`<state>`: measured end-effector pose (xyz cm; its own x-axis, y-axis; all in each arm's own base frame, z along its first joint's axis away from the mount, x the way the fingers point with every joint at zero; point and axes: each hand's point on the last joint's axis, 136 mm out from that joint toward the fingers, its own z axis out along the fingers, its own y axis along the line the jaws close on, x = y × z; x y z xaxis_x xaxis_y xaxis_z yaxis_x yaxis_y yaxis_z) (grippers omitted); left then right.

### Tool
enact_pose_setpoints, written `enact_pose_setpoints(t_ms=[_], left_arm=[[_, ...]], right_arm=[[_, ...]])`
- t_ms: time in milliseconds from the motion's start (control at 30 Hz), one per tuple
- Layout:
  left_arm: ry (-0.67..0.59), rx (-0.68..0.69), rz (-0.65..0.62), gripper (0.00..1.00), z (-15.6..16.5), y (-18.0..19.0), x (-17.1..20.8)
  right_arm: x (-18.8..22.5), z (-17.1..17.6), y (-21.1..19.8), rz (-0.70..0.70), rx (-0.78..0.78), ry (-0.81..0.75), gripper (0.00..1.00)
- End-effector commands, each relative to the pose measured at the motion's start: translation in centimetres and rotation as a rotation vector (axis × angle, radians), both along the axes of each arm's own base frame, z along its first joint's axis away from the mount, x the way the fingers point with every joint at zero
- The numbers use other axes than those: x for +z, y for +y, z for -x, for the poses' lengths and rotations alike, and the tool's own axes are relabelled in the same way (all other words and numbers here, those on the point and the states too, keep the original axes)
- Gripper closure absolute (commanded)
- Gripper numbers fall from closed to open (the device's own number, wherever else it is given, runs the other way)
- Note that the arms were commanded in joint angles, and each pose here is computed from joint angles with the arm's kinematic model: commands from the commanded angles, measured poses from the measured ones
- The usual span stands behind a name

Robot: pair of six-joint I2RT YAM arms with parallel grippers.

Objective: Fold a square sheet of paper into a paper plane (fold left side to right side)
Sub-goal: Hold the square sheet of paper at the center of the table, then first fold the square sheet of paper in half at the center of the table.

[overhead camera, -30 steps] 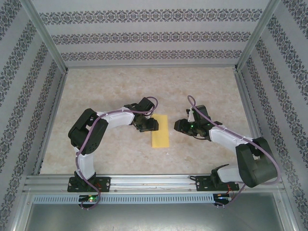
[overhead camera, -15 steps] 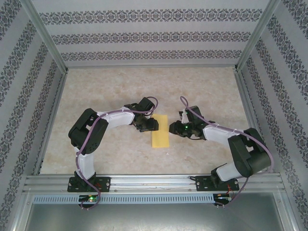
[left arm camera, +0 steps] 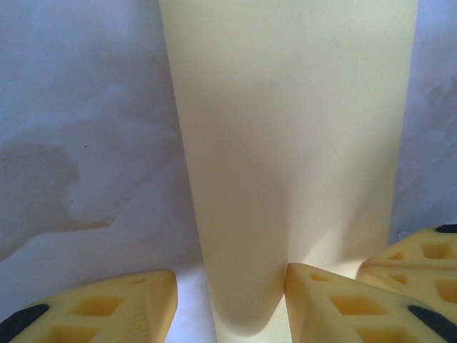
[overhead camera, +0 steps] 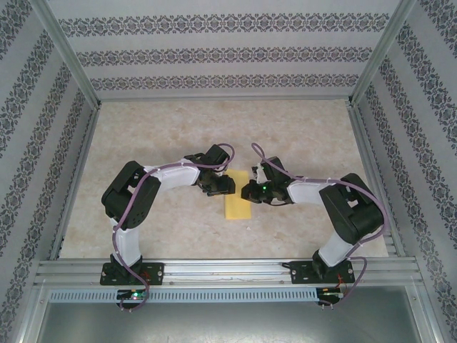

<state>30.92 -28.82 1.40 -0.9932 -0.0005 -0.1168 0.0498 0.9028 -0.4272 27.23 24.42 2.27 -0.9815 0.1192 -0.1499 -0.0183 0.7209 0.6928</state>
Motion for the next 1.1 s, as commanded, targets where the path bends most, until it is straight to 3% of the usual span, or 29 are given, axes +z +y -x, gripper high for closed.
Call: enact_pose_setpoints(t_ms=[0,233,400,600,700,867,1067], left_arm=[[0.050,-0.060,-0.056,0.53,2.3,-0.9,-5.7],[-0.010,-0.048,-0.042,0.52,1.5,-0.8,-3.8],[-0.116,-0.020,0.002,0.47,0.1,-0.2,0.5],[-0.274,-0.002,0.078,0.36,-1.2,0.8,5.7],[-0.317,-0.023,0.140,0.35,-1.2,0.4,6.9],[-0.309,-0.100,0.324,0.54,-0.1,-2.2,7.8],[-0.242,-0.142,0.394,0.76,0.5,-3.8,6.3]], right_arm=[[-0.9,0.0,0.0,0.028,-0.002,0.029,0.95],[-3.2,1.4,-1.3,0.109,-0.001,0.092,1.00],[-4.4,2.3,-2.9,0.198,0.001,0.113,1.00],[-4.6,2.3,-3.3,0.219,-0.006,0.112,1.00],[-4.7,2.3,-3.5,0.225,-0.009,0.114,1.00],[-4.8,2.4,-3.7,0.236,-0.011,0.115,1.00],[-4.9,2.4,-3.8,0.238,-0.009,0.118,1.00]])
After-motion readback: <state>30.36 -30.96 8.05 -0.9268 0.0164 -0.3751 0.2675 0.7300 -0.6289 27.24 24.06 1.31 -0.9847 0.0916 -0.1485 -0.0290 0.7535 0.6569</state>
